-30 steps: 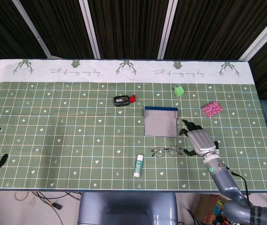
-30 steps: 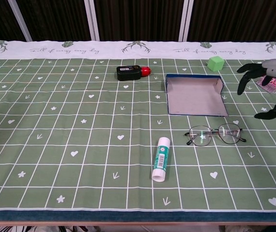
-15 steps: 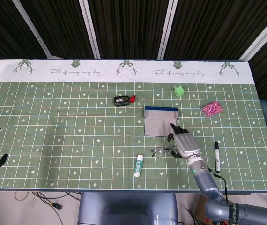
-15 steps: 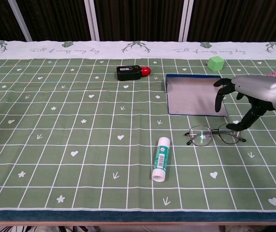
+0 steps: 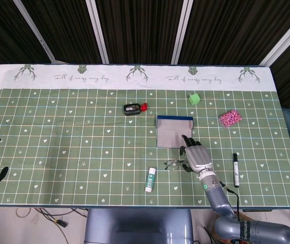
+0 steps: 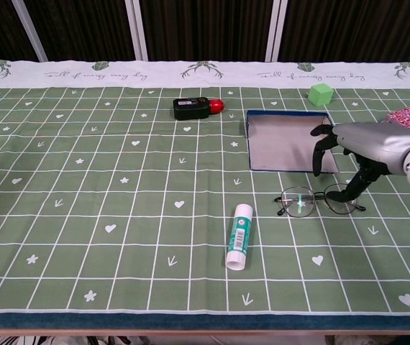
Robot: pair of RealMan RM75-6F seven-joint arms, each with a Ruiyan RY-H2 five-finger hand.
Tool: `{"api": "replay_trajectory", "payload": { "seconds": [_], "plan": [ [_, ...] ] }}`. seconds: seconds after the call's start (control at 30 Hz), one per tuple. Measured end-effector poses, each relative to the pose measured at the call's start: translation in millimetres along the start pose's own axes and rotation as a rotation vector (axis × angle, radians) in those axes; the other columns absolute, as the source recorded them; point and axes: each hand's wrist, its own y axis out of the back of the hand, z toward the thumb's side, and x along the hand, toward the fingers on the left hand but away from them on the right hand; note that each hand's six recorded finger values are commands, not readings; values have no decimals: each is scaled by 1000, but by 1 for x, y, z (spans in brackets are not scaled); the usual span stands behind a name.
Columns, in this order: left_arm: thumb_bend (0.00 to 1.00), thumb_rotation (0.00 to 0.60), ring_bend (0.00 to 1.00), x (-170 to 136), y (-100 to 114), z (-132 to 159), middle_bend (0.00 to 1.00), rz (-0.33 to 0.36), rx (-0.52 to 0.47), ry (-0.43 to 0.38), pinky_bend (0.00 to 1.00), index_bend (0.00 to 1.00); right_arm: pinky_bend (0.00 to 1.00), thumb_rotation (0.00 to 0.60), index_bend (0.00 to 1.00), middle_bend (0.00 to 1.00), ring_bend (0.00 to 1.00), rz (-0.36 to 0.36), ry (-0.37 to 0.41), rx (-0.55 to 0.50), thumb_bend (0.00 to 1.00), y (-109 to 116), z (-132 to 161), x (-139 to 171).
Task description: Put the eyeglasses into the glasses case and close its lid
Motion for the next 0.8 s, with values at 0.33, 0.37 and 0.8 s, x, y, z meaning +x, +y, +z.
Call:
{"api": "replay_trajectory", "payload": {
  "seconds": [0.33,0.37,0.8],
  "plan": [
    [271,600,0,0,0,-1,0,-1,1,3,0,144,212,600,504,44,108,10,12,-2,358,-8,6,-2],
    [271,600,0,0,0,-1,0,-1,2,3,0,144,212,600,506,44,108,10,14,-2,359,-8,7,-3],
    [272,600,0,1,1,-2,0,2,0,7,0,144,212,600,537,44,109,12,17,16,405,-13,13,-9]
  ]
}}
